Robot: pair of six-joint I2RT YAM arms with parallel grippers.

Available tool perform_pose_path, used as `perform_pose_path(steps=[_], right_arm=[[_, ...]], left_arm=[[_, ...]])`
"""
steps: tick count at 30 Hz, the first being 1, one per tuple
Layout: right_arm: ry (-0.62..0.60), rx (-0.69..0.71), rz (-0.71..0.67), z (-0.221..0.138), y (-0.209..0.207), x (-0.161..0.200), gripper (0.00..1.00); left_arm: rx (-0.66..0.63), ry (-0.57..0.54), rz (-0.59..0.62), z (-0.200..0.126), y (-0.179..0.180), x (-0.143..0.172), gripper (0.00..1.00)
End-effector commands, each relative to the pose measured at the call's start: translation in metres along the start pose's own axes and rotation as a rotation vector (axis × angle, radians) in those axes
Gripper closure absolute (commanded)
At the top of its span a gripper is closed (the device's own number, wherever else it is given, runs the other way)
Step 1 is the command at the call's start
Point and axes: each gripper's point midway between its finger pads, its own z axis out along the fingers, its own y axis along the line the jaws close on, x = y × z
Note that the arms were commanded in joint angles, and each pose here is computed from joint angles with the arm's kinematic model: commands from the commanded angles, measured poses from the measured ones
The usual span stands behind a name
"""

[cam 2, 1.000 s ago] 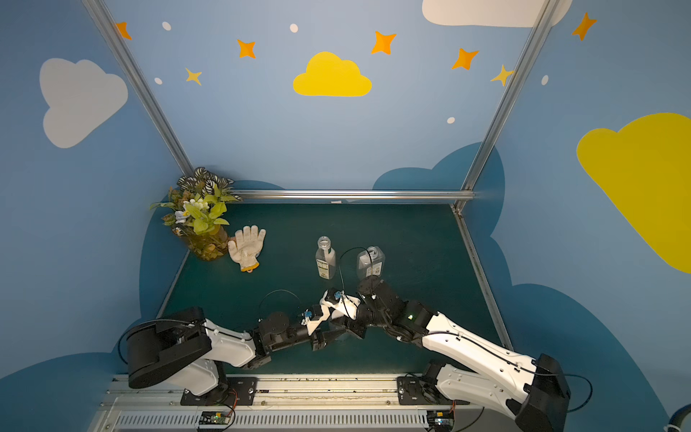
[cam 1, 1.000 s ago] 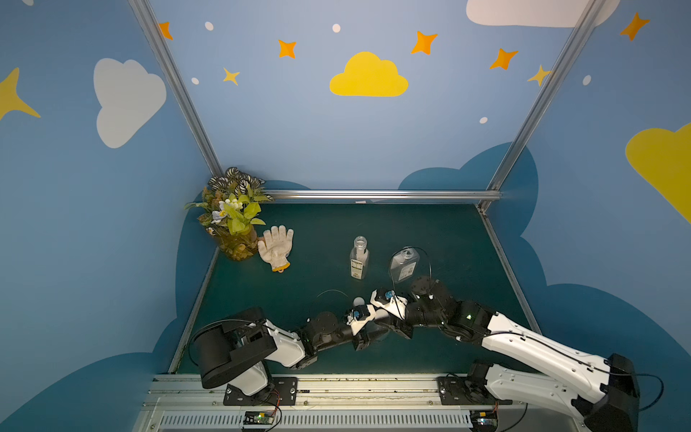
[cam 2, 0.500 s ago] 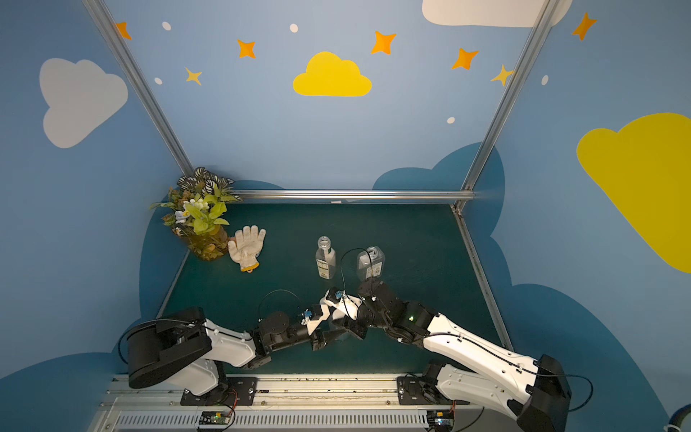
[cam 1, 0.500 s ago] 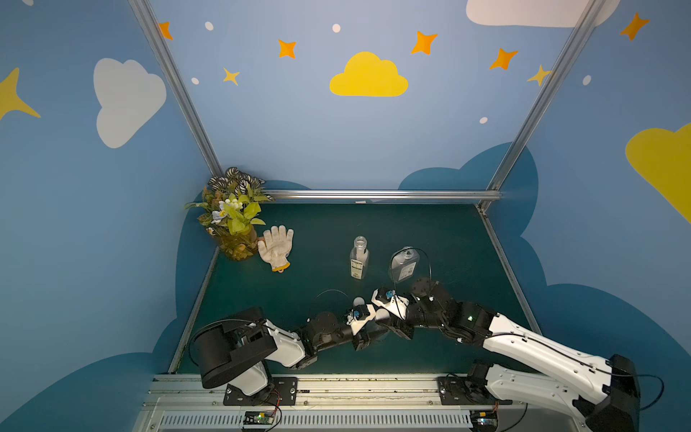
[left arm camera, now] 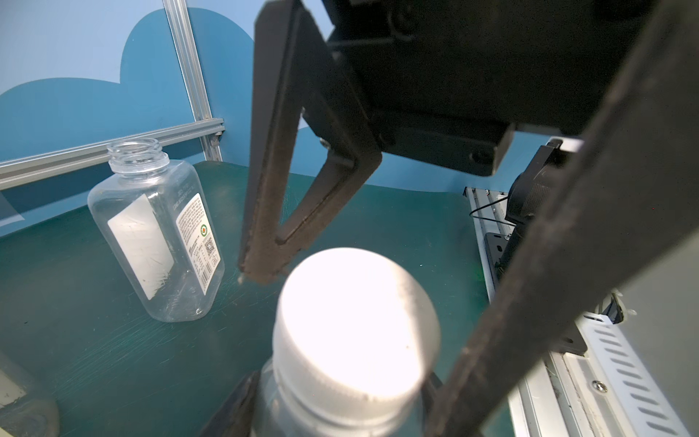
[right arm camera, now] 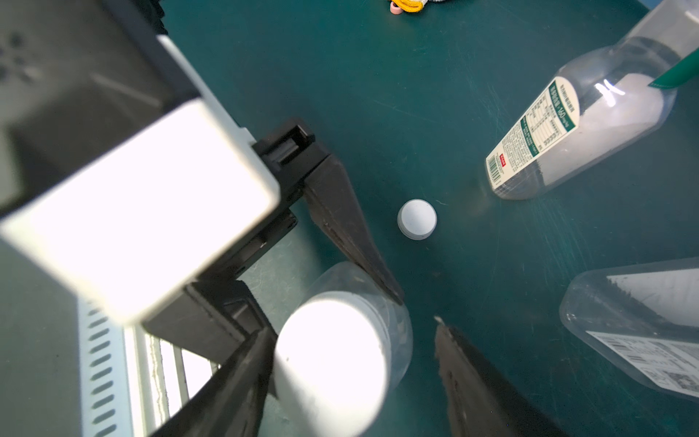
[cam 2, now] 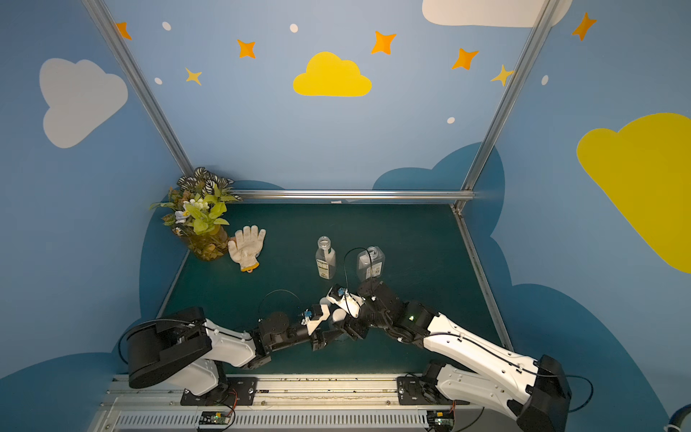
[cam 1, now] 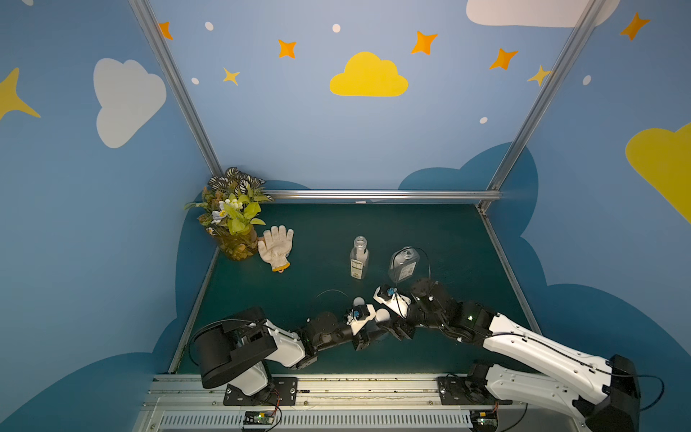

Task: Screw on the bottle caps
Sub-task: Screw the bottle cap onto the plastic bottle.

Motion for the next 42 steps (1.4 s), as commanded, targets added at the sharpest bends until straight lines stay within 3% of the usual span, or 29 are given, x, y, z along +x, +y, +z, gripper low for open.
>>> perform_pose_path(steps=[1,10,13,29,42], right_arm=[[-0.073,-0.015,0.013,-0.017,0.003,-0.023,0.21],[-0.172,0.024,0.054,-0.039,-0.003,-0.041,0.12],[-0.190,0.067,0.098,-0.044,-0.013,-0.045,0.04],[-0.119,0.146,0.260,-0.031,-0.051,-0.043,0.03],[0.031,0.173,0.437,0.000,-0.057,0.024,0.03]], left_arm=[[0.006,0.059,0.004,-0.002,-0.002,0.018,0.76],[0.004,0.064,0.003,-0.002,-0.001,0.020,0.75],[0.006,0.062,0.002,-0.001,-0.002,0.019,0.76],[0.009,0.062,0.000,-0.001,-0.002,0.020,0.75],[0.005,0.062,0.002,-0.002,-0.001,0.021,0.76]])
